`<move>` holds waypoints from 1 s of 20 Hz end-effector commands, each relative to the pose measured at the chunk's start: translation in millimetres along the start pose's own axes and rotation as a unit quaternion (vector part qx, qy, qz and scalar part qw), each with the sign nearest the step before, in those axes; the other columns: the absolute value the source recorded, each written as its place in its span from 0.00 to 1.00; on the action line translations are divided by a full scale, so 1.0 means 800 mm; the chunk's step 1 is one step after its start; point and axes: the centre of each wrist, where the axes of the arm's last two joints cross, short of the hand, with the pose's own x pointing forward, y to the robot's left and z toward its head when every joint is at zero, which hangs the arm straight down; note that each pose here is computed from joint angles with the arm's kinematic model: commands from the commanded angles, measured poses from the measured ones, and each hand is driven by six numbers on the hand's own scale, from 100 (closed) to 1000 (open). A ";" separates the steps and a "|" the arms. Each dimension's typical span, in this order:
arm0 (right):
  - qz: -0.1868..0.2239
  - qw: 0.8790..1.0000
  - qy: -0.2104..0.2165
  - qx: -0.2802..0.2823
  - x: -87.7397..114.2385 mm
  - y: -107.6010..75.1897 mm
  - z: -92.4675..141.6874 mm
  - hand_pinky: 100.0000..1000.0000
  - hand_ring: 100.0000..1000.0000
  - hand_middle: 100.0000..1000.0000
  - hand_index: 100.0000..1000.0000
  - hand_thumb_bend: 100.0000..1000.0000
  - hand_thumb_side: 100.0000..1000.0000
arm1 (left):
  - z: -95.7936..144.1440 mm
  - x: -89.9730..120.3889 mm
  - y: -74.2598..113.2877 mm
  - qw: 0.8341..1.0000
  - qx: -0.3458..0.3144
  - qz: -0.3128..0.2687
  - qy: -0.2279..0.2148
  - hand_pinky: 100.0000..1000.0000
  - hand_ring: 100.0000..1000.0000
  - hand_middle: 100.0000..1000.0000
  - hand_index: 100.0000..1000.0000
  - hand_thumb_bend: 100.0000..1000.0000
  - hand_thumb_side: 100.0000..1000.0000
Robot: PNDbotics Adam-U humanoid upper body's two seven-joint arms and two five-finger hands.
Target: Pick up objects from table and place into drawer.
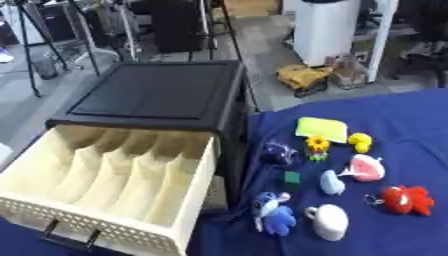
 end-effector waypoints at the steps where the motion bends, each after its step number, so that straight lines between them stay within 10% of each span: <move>1: -0.008 1.000 -0.026 -0.005 0.009 0.000 -0.013 0.70 0.79 0.63 0.67 0.00 1.00 | -0.014 0.004 0.005 0.995 0.074 0.047 -0.039 0.70 0.81 0.74 0.98 0.48 1.00; 10: -0.016 0.997 -0.074 -0.026 0.015 0.003 -0.027 0.70 0.78 0.65 0.75 0.00 1.00 | -0.017 0.003 0.010 0.957 0.211 0.168 -0.103 0.77 0.85 0.76 0.99 0.68 1.00; 20: 0.024 0.991 -0.130 -0.021 0.026 -0.005 -0.051 0.69 0.79 0.70 0.83 0.08 1.00 | 0.028 -0.004 0.004 0.968 0.182 0.138 -0.100 0.84 0.89 0.77 1.00 0.69 1.00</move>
